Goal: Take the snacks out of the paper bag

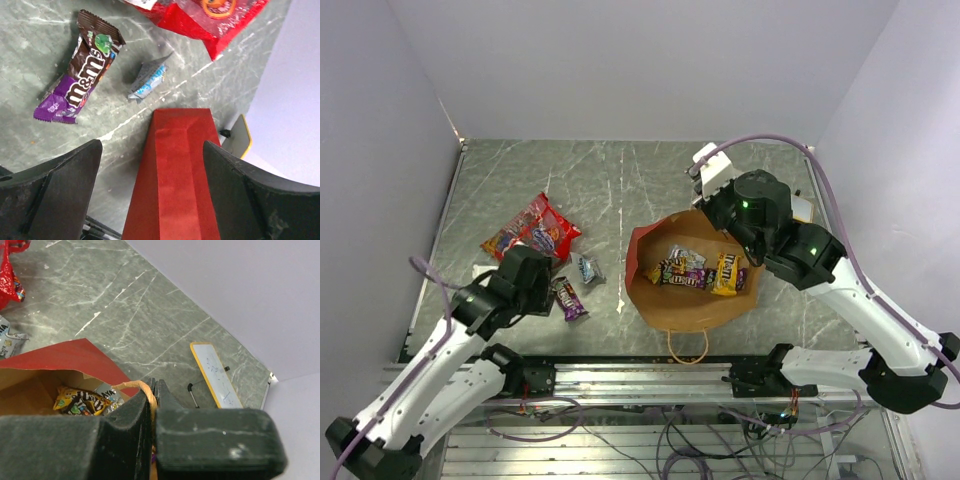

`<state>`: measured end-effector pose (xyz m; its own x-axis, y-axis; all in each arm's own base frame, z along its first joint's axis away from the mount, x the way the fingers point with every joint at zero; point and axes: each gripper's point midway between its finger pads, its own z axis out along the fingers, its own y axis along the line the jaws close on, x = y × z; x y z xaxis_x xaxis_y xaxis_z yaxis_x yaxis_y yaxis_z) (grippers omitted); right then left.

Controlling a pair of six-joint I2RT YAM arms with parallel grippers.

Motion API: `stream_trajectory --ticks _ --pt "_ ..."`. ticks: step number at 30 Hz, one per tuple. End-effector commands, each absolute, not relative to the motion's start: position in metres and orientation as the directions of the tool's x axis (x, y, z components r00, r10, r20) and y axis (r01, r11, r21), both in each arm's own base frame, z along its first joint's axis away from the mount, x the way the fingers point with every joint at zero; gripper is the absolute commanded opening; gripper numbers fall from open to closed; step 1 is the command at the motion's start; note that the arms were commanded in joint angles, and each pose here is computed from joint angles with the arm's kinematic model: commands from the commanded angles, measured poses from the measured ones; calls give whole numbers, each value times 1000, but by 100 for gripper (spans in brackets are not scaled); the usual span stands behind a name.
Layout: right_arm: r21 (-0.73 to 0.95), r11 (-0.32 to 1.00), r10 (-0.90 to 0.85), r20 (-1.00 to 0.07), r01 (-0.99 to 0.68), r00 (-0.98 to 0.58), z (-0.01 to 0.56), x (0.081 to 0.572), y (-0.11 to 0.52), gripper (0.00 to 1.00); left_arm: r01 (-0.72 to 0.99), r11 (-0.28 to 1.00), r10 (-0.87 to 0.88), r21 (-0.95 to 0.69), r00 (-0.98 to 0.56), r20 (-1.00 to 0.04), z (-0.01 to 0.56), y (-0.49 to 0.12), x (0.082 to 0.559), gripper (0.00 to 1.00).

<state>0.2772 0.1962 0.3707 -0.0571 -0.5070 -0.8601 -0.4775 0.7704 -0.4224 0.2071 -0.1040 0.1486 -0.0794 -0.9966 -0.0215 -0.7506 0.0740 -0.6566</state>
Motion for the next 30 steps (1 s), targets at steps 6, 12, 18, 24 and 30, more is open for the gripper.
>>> stream_trajectory --ticks 6,12,18,24,30 --pt "-401 774 -456 -890 -490 10 394 274 202 0 -467 224 -969 -855 -199 -145 248 -104 221 93" --pt "-391 781 -440 -898 -487 15 393 274 202 0 -195 360 -916 -912 -260 -306 318 -124 250 96" --pt "-361 801 -404 -915 -478 13 398 277 206 0 234 290 -752 -928 -544 -372 390 -216 257 95" --pt "-338 817 -383 -924 -467 -3 404 279 206 0 399 191 -612 -897 -666 -426 411 -281 246 90" --pt "-278 850 -313 -950 -447 -5 411 275 202 0 600 317 -449 -735 -587 -673 432 -345 212 87"
